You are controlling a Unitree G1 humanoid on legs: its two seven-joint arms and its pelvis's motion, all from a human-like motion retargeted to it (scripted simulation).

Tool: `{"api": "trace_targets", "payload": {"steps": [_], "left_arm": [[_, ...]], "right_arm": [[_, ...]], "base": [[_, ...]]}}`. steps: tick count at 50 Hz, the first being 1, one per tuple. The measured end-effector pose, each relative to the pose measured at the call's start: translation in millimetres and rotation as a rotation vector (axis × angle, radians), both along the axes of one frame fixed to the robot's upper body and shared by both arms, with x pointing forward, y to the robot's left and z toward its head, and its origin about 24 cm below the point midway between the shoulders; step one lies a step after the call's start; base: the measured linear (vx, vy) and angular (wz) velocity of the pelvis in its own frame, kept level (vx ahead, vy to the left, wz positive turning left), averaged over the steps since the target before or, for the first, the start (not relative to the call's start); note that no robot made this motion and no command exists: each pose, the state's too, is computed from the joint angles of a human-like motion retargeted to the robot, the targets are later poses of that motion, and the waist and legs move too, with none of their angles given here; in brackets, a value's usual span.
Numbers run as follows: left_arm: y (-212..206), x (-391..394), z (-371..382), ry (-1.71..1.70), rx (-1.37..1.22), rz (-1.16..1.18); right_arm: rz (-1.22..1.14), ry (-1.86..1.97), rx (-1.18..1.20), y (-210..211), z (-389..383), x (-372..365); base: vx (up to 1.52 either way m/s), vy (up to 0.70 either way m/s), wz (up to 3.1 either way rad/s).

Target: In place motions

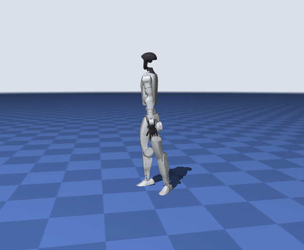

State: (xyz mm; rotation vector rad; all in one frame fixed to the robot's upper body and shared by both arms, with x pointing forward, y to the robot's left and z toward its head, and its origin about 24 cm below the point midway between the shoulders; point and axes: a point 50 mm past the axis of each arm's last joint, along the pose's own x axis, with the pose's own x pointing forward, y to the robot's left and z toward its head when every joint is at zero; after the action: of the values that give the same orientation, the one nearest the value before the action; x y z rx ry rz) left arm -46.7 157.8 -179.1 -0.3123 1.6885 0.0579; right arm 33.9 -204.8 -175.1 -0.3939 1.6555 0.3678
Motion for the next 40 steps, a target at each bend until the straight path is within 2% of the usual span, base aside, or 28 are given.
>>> {"api": "trace_targets", "payload": {"steps": [17,40], "left_arm": [[15,-11,3,0.064,0.061,0.018],[13,-14,4,0.087,0.052,-0.018]], "right_arm": [[-0.081,0.032,0.034,9,-3,-26],[-0.053,-0.017,0.081,20,-5,-17]], "base": [[0.19,-0.39,1.02],[0.1,-0.07,0.25]]}}
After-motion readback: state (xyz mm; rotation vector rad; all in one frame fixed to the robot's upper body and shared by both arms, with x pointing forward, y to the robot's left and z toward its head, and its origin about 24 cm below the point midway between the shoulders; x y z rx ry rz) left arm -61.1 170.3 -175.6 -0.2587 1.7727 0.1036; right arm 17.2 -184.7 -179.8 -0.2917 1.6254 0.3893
